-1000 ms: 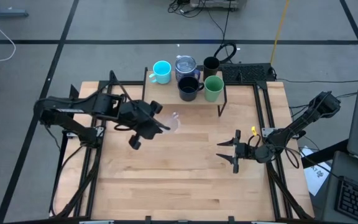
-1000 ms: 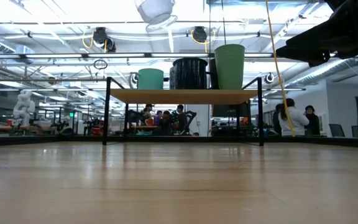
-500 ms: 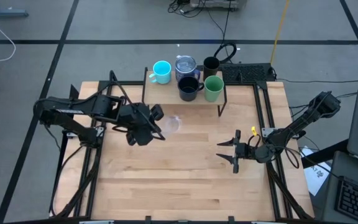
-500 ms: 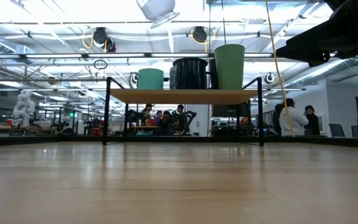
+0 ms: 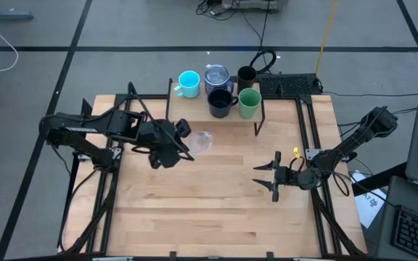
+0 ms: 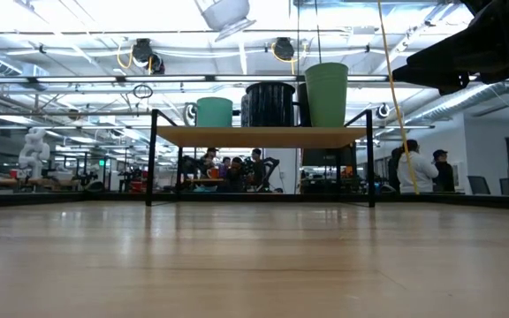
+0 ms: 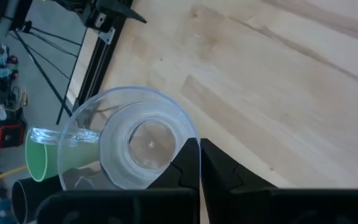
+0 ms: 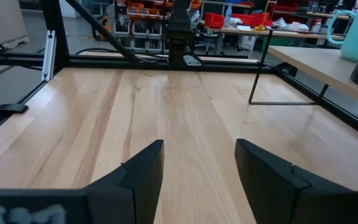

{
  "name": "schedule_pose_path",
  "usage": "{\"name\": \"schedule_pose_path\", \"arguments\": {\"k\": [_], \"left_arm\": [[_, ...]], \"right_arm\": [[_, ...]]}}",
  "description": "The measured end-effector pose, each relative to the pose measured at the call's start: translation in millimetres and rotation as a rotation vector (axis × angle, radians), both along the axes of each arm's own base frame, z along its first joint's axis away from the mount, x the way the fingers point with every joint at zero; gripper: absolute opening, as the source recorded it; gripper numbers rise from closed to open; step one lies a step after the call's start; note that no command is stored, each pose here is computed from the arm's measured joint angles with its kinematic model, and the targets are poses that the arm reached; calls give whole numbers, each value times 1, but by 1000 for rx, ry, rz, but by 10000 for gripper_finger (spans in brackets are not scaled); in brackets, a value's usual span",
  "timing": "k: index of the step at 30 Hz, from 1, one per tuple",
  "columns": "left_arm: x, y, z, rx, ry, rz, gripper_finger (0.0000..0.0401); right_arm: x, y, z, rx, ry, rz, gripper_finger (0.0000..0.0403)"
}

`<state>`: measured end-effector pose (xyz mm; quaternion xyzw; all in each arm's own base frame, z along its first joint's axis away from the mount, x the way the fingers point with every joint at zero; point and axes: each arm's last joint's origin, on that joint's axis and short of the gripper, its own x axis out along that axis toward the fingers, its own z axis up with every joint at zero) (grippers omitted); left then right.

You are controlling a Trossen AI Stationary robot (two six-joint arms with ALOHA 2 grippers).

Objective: Stack small to large cups/mugs on shelf
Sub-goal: Put the transparent mug on the shelf aligned with the other light blue mug

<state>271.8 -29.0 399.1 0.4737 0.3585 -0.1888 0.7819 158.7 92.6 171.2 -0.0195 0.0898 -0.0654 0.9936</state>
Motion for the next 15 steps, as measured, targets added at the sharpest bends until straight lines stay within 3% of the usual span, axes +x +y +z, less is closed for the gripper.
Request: {"name": "schedule_pose_path", "arguments": {"k": [15], "left_arm": [[3,-4,3,-155,-53,143,1]], "right_arm": [[0,0,0,0,0,0,189]]}}
